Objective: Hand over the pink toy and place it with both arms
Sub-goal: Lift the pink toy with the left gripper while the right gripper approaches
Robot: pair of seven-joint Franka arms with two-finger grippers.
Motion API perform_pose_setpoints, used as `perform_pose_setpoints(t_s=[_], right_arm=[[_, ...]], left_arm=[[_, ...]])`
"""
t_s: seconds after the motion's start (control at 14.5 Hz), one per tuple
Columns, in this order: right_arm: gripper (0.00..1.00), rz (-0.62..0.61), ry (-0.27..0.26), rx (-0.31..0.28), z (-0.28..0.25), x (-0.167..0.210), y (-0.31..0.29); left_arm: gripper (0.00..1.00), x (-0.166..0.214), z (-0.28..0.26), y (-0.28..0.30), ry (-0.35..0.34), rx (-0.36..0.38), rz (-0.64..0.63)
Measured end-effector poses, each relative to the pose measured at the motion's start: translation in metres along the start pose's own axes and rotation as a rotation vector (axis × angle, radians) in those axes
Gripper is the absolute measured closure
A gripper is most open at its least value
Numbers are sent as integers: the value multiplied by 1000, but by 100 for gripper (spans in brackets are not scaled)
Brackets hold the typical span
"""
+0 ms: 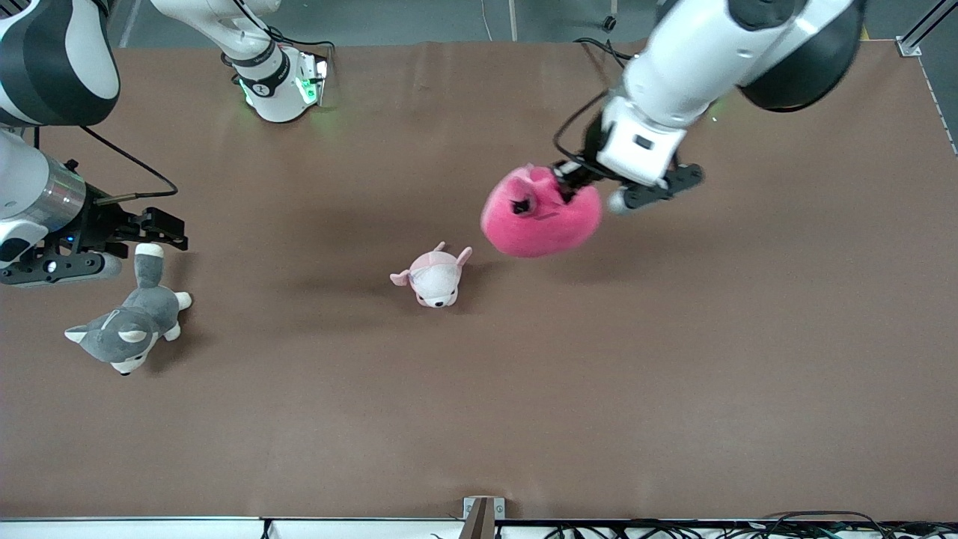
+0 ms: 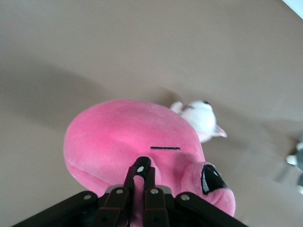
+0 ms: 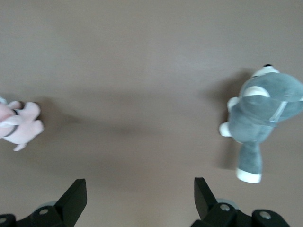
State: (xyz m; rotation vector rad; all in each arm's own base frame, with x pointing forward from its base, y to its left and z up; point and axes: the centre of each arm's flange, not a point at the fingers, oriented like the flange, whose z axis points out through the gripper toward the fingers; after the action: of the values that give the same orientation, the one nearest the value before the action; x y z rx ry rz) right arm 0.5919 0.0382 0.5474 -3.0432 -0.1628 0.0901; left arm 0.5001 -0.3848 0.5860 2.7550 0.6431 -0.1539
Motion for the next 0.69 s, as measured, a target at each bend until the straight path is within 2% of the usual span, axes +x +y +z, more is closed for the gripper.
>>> perform_pose_setpoints(t_s=[0.21,0.48,0.55,0.69], right_arm=[[3,24,-34,193,2,-4,-14],[18,23,-63,357,2,-5,-61],[23,58,-74,406,0,-6,-76],[24,154,-98,468,-7,-6,-97]], left_arm=[[90,-48,23,46,-20,-79,-35],[90,-106,46,82,-14,-180,-31],[90,-114,50,87,-5,-193,-26],[90,-118,56,92,1,-217,-21]])
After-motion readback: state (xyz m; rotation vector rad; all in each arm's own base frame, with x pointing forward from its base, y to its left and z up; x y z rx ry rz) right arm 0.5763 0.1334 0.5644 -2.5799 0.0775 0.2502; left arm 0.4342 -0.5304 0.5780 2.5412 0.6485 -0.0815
